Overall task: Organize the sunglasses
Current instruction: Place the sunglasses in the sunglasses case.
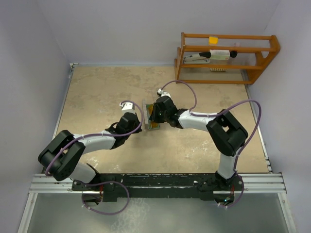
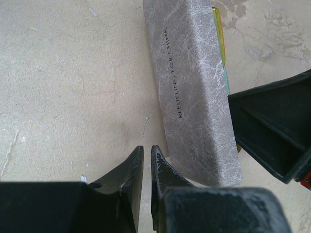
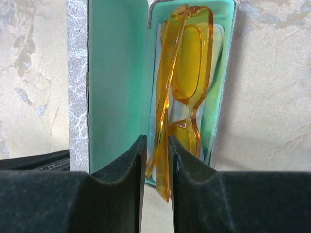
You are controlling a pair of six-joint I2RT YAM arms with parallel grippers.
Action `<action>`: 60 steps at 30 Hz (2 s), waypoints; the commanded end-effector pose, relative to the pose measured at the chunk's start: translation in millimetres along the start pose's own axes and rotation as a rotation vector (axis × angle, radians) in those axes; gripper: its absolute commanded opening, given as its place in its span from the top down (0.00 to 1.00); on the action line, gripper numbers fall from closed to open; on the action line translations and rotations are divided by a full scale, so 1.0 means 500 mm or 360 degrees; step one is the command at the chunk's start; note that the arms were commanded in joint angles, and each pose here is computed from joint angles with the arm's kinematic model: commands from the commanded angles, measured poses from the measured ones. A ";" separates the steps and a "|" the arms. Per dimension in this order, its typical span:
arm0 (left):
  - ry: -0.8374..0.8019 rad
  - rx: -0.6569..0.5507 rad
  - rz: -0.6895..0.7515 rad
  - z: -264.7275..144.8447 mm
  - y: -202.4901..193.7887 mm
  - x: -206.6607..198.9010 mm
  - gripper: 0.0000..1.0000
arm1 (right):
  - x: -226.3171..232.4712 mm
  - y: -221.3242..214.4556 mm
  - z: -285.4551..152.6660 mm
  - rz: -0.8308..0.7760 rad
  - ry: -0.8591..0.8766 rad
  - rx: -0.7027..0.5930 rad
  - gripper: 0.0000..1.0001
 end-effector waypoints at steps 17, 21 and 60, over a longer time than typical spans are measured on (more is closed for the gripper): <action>-0.0048 -0.0086 -0.0035 -0.003 0.035 -0.024 0.92 | 0.004 0.063 -0.048 -0.0157 -0.0182 -0.0113 0.88; -0.0043 -0.0088 -0.0029 -0.003 0.038 -0.024 0.92 | -0.006 0.056 -0.052 -0.0155 -0.0195 -0.0106 0.88; -0.0026 -0.0079 -0.0014 -0.002 0.038 -0.021 0.92 | -0.041 0.029 -0.034 -0.0170 -0.0254 -0.0066 1.00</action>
Point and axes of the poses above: each gripper's point midway between its finger pads, its own z axis out along the fingers, its own x axis along the line the jaws close on, y = z × x, the point moved 2 cm from there along -z, back along the fingers, and after that the axes turned 12 degrees about z, right-handed, at the moved point
